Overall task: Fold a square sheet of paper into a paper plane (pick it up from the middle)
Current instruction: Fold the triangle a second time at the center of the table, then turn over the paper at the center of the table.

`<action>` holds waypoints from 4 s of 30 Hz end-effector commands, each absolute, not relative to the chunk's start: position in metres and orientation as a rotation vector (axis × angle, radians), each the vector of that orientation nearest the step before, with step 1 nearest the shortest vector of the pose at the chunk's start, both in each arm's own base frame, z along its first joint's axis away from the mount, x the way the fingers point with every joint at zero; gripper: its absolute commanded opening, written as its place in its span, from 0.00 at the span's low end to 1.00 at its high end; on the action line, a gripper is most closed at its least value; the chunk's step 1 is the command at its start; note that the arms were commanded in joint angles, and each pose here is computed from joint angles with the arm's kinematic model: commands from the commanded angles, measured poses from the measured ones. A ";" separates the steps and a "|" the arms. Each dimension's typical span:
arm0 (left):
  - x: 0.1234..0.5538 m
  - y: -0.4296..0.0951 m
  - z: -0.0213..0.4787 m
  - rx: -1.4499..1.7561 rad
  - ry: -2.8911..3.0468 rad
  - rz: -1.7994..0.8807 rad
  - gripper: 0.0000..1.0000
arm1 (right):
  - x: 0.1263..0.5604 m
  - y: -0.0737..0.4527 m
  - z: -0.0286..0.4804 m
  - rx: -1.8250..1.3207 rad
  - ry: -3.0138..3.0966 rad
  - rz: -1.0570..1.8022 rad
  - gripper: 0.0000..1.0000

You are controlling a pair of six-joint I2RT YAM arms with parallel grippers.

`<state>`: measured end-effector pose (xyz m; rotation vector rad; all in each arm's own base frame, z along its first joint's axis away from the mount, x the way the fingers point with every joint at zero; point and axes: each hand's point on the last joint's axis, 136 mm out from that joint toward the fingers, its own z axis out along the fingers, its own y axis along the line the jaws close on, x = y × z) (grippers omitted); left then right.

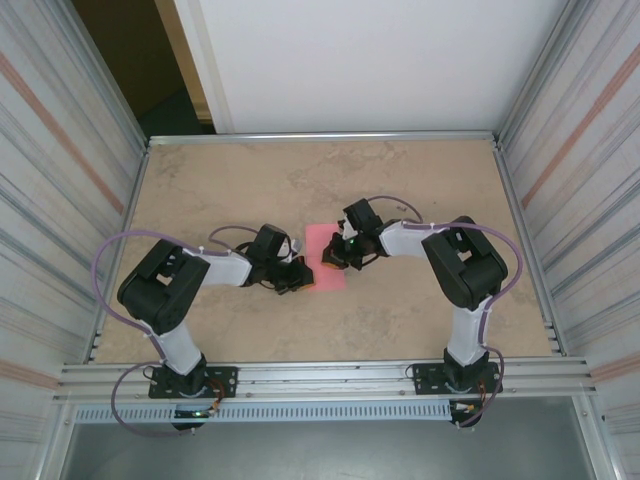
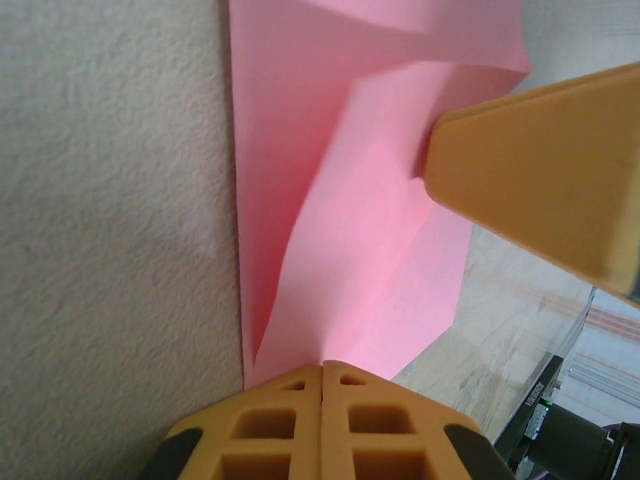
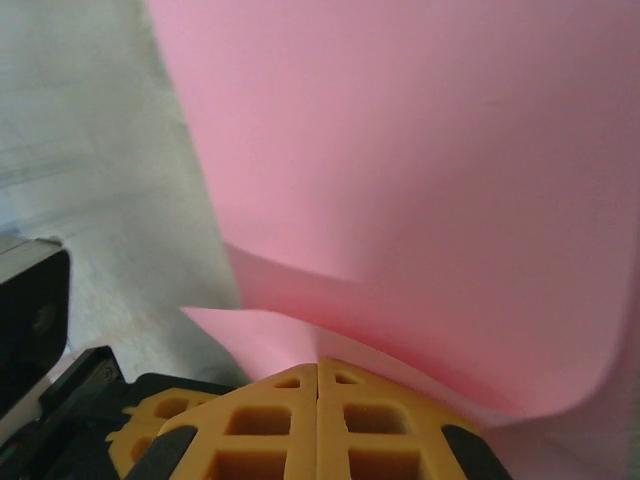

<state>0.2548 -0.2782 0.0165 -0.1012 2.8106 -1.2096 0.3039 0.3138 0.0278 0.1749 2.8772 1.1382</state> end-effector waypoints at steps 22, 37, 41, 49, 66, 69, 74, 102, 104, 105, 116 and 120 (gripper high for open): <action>0.260 -0.272 0.042 -0.087 2.778 -1.242 0.02 | 0.262 0.300 -0.023 0.079 3.052 0.993 0.00; 0.234 -0.248 -0.012 -0.264 3.040 -1.029 0.01 | 0.271 0.301 -0.018 0.107 3.022 1.015 0.00; 0.226 -0.235 -0.021 -0.308 3.105 -0.916 0.01 | 0.294 0.285 -0.013 0.163 2.982 1.004 0.00; 0.225 -0.234 -0.024 -0.302 3.118 -0.909 0.01 | 0.345 0.224 -0.013 0.349 2.950 0.860 0.00; 0.312 -0.282 0.070 -0.053 2.729 -1.112 0.18 | 0.317 0.247 0.063 0.313 2.735 0.948 0.39; 0.319 -0.286 0.062 -0.093 2.726 -1.124 0.19 | 0.312 0.255 0.063 0.342 2.722 1.009 0.44; 0.331 -0.285 0.050 -0.172 2.713 -1.101 0.19 | 0.309 0.269 0.060 0.380 2.714 1.106 0.42; 0.319 -0.251 -0.001 -0.391 2.842 -0.946 0.19 | 0.309 0.286 0.025 0.539 2.769 1.166 0.29; 0.318 -0.251 -0.003 -0.392 2.845 -0.942 0.19 | 0.308 0.287 0.023 0.541 2.774 1.170 0.29; 0.319 -0.251 -0.002 -0.392 2.844 -0.944 0.19 | 0.309 0.288 0.023 0.537 2.774 1.174 0.29; 0.318 -0.251 -0.002 -0.389 2.849 -0.949 0.19 | 0.308 0.301 0.029 0.480 2.765 1.227 0.25; 0.318 -0.251 -0.002 -0.391 2.851 -0.950 0.19 | 0.308 0.299 0.033 0.472 2.747 1.234 0.24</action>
